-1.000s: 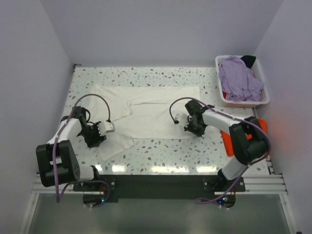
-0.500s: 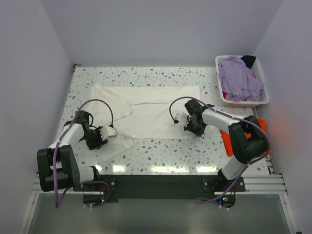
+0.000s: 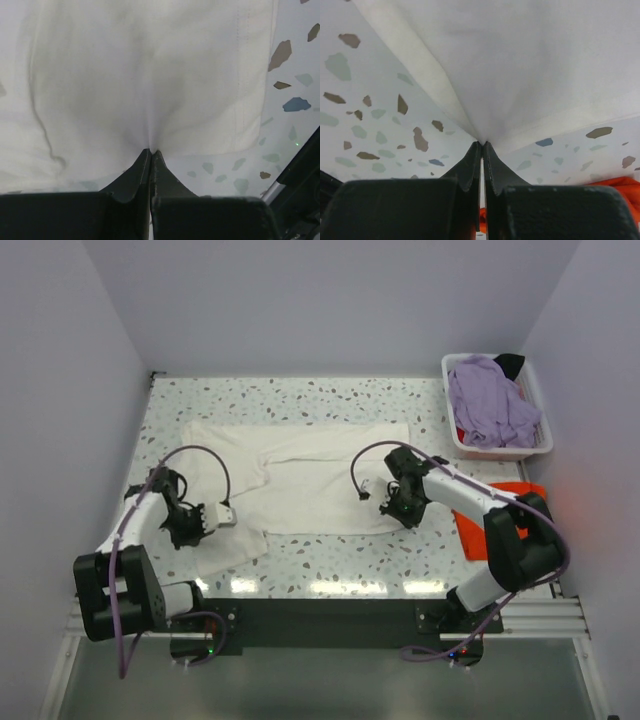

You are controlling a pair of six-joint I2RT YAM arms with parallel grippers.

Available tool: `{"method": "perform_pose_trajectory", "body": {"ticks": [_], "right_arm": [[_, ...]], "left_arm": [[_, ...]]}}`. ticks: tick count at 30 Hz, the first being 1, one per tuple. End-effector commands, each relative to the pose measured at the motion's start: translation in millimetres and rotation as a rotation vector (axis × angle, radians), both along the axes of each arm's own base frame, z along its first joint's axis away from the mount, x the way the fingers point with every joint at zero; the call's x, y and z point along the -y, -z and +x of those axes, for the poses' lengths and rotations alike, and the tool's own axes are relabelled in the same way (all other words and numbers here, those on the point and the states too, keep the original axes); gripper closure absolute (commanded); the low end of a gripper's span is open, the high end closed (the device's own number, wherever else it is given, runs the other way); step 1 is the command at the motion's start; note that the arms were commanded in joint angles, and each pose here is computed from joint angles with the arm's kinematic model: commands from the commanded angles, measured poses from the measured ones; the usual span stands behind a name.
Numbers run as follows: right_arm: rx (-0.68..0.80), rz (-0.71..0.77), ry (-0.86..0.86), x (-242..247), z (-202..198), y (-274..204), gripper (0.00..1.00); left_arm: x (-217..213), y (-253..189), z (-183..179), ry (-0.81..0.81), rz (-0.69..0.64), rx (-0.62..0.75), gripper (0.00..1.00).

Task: Fold and stack the t-shirts
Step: Fold the tshirt

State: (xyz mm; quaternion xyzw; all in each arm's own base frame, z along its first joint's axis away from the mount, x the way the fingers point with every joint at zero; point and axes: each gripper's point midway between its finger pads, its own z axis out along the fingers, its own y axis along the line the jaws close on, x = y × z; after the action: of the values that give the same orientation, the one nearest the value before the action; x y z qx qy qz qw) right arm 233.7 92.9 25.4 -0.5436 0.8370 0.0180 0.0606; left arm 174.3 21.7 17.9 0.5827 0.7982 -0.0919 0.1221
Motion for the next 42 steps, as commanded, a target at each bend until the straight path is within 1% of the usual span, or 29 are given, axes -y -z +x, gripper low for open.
{"method": "perform_pose_trajectory", "body": {"ticks": [1,4,5,8,9,15,22,28,34,42], "right_arm": [[-0.004,0.053,-0.028,-2.5,-11.1,-20.5,1.00],[0.003,0.059,-0.018,0.5,-3.1,-30.6,1.00],[0.007,0.063,-0.017,1.9,2.2,-35.5,1.00],[0.016,0.070,-0.028,2.0,11.4,-41.9,1.00],[0.010,0.066,-0.034,2.6,11.6,-43.4,1.00],[0.007,0.073,-0.043,-1.0,27.3,-51.5,1.00],[-0.001,0.072,-0.046,-0.2,53.0,-50.7,1.00],[-0.012,0.074,-0.038,1.9,78.9,-51.0,1.00],[-0.021,0.079,-0.031,-0.2,103.8,-51.5,1.00],[-0.047,0.076,-0.036,-0.8,122.0,-44.1,1.00]], "left_arm": [[-2.9,-37.2,12.6,-0.002,-0.027,0.022,1.00],[-3.3,-53.8,23.8,-0.020,-0.054,0.034,1.00],[-4.1,-61.7,32.6,-0.024,-0.057,0.050,1.00],[-2.1,-71.7,41.8,-0.030,-0.078,0.062,1.00],[-3.2,-78.8,49.8,-0.033,-0.078,0.085,1.00],[-2.8,-93.9,79.9,-0.093,-0.117,0.121,1.00],[-9.6,-118.8,136.0,-0.176,-0.149,0.199,1.00],[-12.7,-124.2,168.6,-0.215,-0.156,0.209,1.00],[-13.0,-121.3,191.9,-0.225,-0.146,0.207,1.00],[-12.3,-121.6,222.0,-0.236,-0.130,0.221,1.00]]}}
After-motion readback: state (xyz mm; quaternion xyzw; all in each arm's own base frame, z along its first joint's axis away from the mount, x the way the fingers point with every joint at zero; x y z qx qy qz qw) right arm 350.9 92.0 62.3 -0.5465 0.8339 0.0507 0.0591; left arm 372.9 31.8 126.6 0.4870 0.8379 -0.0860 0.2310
